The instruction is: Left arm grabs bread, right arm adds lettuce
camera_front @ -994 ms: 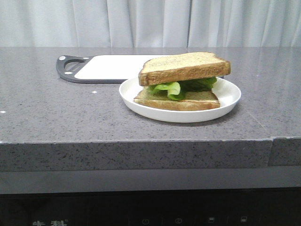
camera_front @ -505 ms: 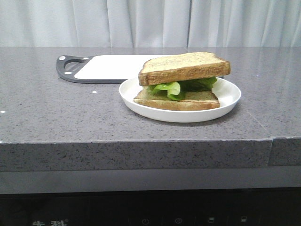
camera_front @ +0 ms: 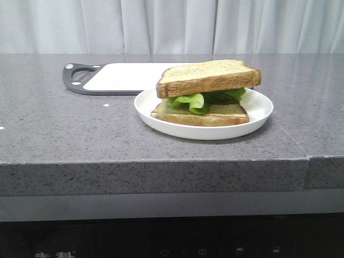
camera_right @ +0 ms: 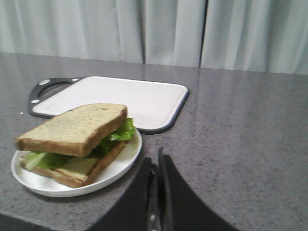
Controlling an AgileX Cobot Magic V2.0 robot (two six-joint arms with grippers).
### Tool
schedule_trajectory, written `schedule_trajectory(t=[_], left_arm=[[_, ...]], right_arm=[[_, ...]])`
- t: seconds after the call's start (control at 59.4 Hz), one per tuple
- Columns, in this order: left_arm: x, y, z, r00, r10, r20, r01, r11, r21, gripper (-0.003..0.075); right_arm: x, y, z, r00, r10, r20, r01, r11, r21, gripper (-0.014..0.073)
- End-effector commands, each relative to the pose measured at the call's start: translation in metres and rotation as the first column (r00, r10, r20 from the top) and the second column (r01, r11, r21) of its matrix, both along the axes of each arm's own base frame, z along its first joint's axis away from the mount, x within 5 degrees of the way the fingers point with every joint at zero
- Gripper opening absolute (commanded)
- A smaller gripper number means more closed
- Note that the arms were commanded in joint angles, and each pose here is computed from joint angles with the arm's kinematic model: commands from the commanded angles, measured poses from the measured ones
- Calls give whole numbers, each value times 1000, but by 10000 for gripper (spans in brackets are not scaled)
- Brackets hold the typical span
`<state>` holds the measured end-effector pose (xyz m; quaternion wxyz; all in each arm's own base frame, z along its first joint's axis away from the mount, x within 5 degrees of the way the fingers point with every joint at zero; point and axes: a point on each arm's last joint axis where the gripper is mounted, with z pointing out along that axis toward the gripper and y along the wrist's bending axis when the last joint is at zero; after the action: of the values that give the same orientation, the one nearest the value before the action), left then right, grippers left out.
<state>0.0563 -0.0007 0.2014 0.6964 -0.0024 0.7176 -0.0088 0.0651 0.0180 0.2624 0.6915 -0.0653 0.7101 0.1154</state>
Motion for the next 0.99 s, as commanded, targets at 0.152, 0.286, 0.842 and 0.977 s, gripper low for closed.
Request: schedule_trajectory(t=[0.152,0.286,0.842,0.977], left_arm=[[-2,0,7,995,5,103,-3,1000,-19,-20],[-2,0,7,995,5,103,-3,1000,-19,-20],[-1,0,7,995,5,101,-3,1000,-19,-20],[-1,0,7,995,5,101,-3,1000,-19,-20]], right_arm=[[-5,-14,-37,981,-188,42,183,976,115,-59],[-10,-15,-61,977,-215,18,211,970,123,-59],[-10,-15,-63,977,-213,5,212,973,96,-59],[-10,-15,-63,977,-213,5,212,973,96,-59]])
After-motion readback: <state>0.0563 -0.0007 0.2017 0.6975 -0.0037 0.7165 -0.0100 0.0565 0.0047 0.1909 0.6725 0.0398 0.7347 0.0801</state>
